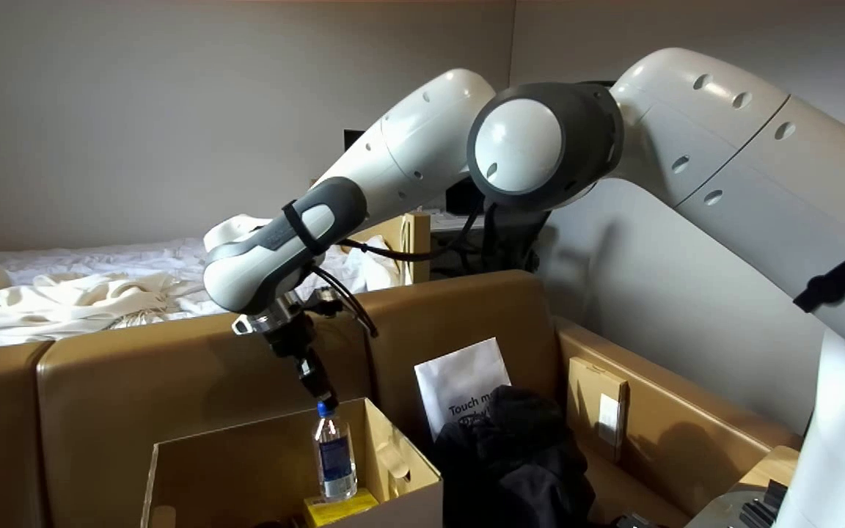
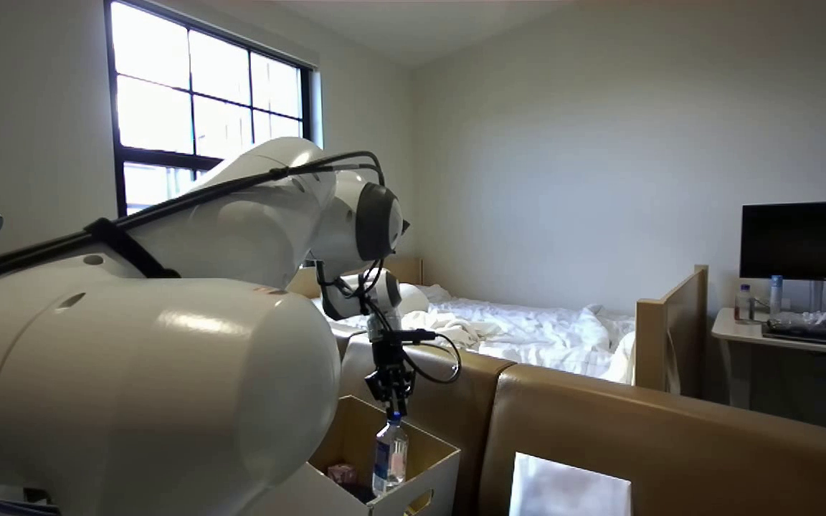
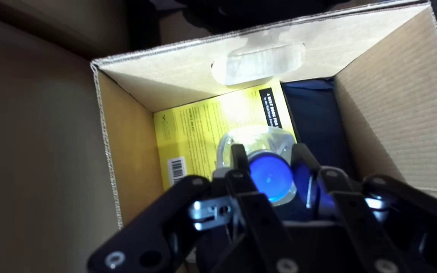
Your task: Remove the bottle from the box and put it on the handle of the couch
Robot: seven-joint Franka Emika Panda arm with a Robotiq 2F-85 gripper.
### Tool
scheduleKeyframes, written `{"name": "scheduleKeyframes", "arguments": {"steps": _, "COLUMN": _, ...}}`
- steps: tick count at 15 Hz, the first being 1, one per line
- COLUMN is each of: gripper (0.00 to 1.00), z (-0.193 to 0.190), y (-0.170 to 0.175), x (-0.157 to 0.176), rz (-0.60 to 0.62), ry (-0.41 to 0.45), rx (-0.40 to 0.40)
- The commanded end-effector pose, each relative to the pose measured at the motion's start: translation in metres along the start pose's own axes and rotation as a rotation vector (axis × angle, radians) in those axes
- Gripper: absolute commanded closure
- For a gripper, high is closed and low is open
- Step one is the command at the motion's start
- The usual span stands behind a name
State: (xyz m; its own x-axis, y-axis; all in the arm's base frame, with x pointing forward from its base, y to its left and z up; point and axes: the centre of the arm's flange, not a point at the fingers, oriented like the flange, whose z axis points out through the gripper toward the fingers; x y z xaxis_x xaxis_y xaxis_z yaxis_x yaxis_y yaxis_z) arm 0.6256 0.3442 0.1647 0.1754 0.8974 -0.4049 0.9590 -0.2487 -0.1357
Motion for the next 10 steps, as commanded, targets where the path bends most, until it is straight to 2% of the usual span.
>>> {"name": "scheduleKeyframes", "arguments": {"steps": 1, "gripper": 0.88, "z": -0.031, "y": -0.005, "x": -0.041, "rz": 0.199, "ry": -0.023, "rx": -0.026}}
{"name": "scheduleKeyframes", "arguments": {"steps": 5, "gripper": 0.87, "z": -0.068, "y": -0.010, "x": -0.109, "rz": 0.395, "ry": 0.026, "rx": -0.036}}
{"name": "scheduleKeyframes", "arguments": {"steps": 8, "gripper": 0.87, "z": -0.097, "y": -0.019, "x": -0.154, "rz": 0.517, "ry": 0.010, "rx": -0.055}}
{"name": "scheduleKeyframes", "arguments": {"steps": 10, "gripper": 0.87, "z": -0.111, "y": -0.029, "x": -0.187, "rz": 0.623, "ry": -0.017, "rx": -0.022}}
